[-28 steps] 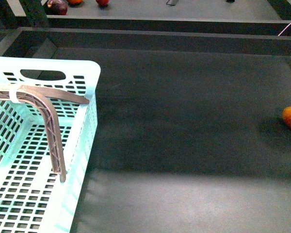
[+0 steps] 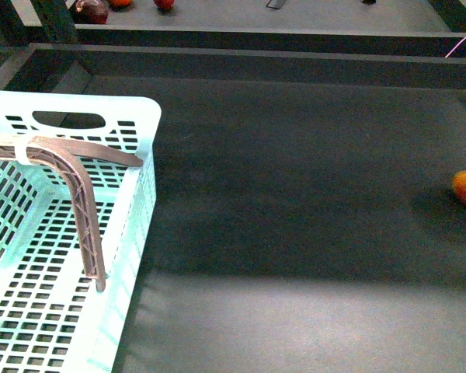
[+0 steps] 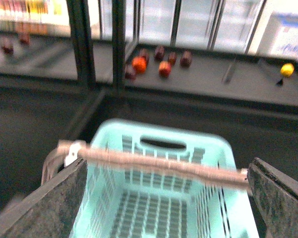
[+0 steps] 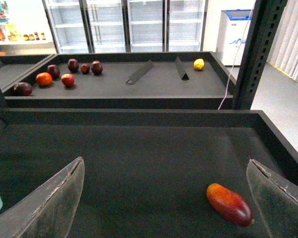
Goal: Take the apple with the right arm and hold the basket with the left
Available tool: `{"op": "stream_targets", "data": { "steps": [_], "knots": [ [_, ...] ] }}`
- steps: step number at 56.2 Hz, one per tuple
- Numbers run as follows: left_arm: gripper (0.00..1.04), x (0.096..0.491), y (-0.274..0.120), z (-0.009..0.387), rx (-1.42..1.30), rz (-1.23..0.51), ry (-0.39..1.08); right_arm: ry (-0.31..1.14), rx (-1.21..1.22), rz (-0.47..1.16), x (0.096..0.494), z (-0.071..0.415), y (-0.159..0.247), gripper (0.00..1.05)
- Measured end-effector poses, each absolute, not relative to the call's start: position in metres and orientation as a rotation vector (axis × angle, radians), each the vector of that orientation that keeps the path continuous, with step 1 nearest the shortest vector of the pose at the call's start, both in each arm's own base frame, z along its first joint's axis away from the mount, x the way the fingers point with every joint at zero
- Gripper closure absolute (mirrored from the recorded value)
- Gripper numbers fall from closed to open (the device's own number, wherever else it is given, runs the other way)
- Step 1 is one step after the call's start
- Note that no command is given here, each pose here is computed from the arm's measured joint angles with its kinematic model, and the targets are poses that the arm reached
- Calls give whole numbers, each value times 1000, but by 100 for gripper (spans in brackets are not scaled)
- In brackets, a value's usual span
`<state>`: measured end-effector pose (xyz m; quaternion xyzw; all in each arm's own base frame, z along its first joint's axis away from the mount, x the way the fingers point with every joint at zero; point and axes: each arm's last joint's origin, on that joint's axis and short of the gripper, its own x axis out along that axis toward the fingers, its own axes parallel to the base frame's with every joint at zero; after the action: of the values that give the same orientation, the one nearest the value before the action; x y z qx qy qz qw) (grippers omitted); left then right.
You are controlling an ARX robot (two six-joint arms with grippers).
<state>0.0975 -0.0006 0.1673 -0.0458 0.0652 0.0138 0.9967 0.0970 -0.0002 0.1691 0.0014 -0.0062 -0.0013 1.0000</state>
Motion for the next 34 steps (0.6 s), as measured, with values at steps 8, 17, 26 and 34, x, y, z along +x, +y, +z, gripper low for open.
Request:
{"op": "stream_targets", "data": {
  "steps": [8, 17, 26, 34],
  "knots": [
    [7, 108, -5, 175, -322, 26, 334, -13, 3, -3, 97, 169, 0, 9],
    [7, 130, -5, 192, -604, -39, 348, -13, 3, -2, 97, 169, 0, 9],
    [7, 154, 1, 177, -930, 31, 482, -13, 3, -3, 97, 169, 0, 9],
    [7, 169, 11, 165, -1104, 113, 508, -13, 3, -3, 97, 169, 0, 9]
  ]
}}
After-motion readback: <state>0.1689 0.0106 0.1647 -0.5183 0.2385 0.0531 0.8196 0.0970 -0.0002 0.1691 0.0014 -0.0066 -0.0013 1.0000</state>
